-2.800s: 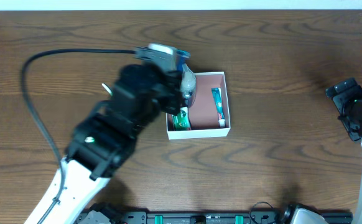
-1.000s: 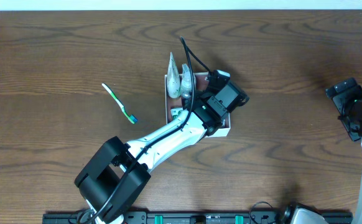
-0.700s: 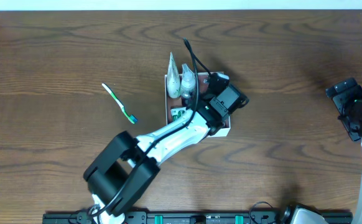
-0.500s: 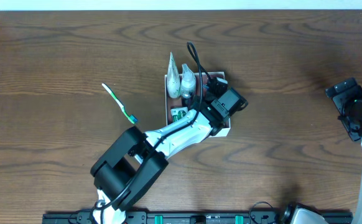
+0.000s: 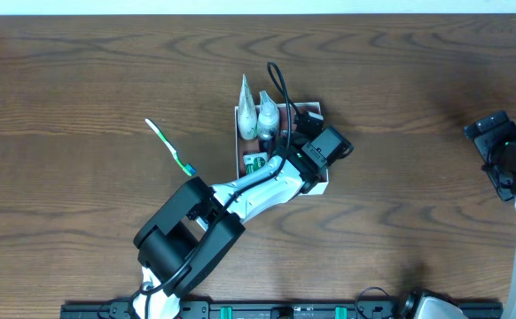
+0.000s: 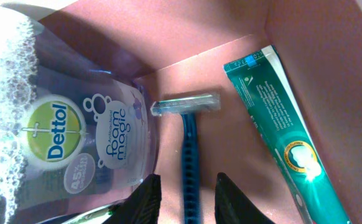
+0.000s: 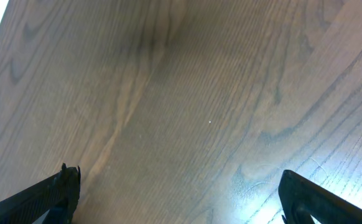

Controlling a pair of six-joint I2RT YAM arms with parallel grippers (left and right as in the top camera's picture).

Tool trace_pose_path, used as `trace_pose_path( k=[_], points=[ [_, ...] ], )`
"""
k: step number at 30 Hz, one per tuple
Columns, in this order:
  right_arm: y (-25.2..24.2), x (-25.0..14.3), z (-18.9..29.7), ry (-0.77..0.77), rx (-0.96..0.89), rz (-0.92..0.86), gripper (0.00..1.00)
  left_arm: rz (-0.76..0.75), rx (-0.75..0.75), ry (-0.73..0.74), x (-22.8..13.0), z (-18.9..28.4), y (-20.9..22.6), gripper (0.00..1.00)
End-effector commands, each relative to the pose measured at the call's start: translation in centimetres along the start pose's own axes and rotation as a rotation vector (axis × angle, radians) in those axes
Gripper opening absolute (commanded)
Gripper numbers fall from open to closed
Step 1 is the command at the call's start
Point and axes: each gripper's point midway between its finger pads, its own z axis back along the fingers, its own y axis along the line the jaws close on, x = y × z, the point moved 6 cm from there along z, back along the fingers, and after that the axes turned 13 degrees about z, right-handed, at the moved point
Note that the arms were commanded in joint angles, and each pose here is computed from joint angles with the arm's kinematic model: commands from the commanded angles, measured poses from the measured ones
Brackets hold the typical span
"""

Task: Pack container
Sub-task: 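Open the left gripper and withdraw it left out of the box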

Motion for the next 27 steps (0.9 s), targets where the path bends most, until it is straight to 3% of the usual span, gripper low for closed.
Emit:
trace_pose_path(
  k=[1,7,15,27],
  points=[
    [-0.1,0.3,0.2,-0.01,-0.003,0.008,0.99,0.001,0.023,-0.005,-0.1,-0.3,0.3,0.33],
    [-0.1,0.3,0.2,-0.01,-0.003,0.008,0.99,0.012,-0.005,-0.039,1.2,1.2,0.3,0.42],
    [-0.1,0.3,0.2,-0.01,-0.003,0.008,0.99,0.046,-0.068,-0.122,4.2,5.2,0.9,0.46],
    [-0.1,0.3,0.2,-0.01,-0.003,0.008,0.99,0.128,-0.256,-0.297,8.1,17.3,3.2,0.46]
  ],
)
